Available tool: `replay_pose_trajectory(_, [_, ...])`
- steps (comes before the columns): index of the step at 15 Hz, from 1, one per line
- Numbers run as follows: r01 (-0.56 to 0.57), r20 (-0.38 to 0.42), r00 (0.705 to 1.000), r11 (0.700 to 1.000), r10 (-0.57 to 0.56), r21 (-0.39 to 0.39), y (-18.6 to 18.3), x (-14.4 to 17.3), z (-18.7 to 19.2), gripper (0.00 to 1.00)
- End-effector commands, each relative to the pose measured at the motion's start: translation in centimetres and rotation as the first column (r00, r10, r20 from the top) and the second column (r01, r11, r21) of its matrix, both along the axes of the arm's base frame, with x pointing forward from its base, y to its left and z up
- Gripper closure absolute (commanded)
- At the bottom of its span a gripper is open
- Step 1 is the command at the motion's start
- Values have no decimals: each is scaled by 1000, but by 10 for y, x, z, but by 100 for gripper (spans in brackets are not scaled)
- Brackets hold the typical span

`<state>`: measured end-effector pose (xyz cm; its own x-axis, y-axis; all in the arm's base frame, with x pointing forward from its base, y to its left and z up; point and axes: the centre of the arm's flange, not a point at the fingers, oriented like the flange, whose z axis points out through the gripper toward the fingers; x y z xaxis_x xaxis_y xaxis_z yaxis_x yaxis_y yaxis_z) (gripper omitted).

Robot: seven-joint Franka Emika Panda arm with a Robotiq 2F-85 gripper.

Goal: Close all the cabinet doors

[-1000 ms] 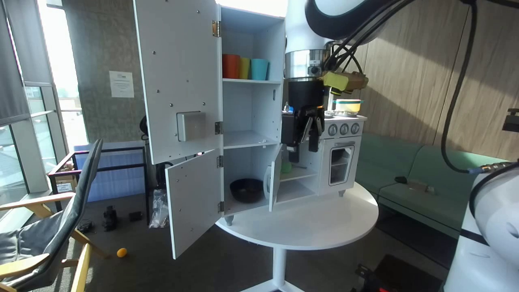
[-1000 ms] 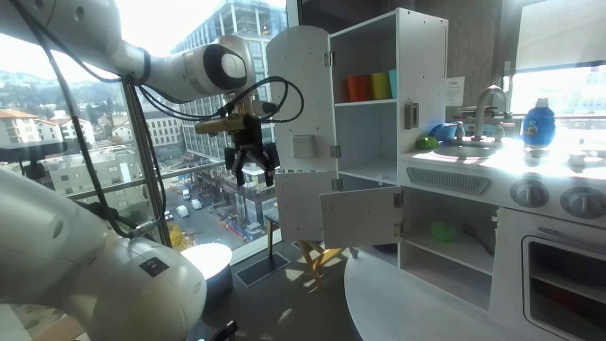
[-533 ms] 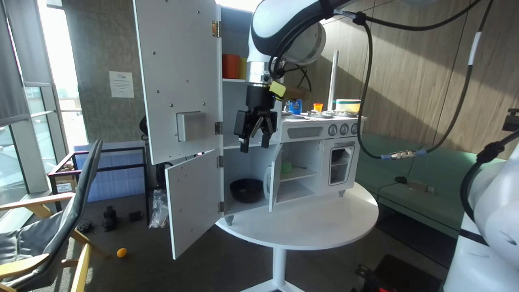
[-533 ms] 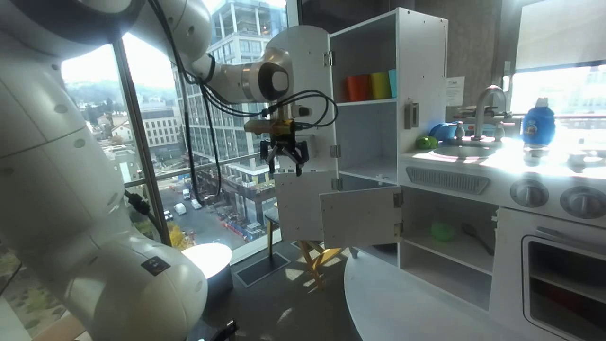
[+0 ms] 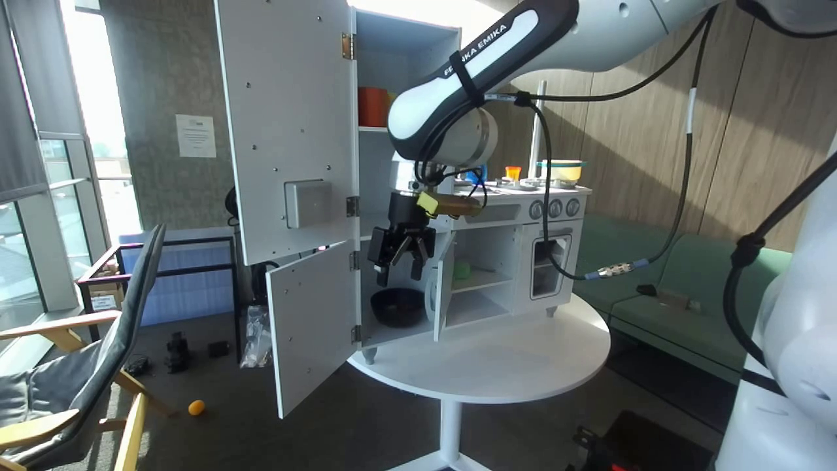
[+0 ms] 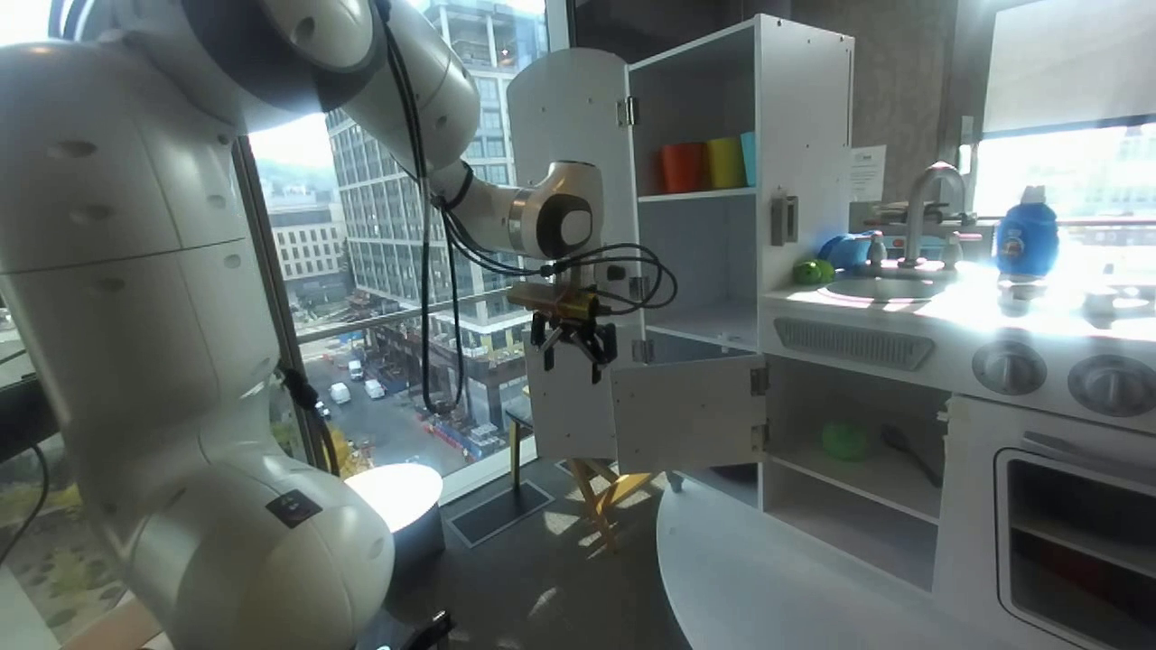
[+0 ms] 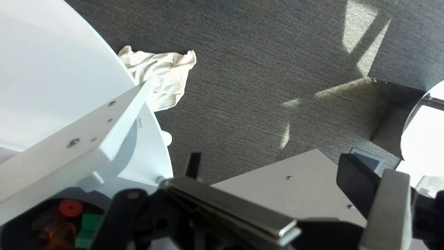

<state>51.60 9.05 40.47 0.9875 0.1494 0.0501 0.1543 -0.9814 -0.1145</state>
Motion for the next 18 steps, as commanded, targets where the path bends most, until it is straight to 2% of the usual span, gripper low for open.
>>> replay_pose_trajectory(1, [12,85,996,1000,-14,28,0,13,18,0])
replay_pose_trajectory(5, [126,89,988,992,-124,-9,-26,31,36,0])
replay_pose_trajectory(8, [262,89,962,965,-259,-26,-73,35,43,0])
replay_pose_trajectory(14, [496,-4,868,867,-496,-50,-153,22,39,0])
replay_pose_trajectory(16, [556,1,831,829,-557,-66,-171,16,46,0])
replay_pose_trajectory(18, [618,34,785,777,-619,-121,-186,11,51,0])
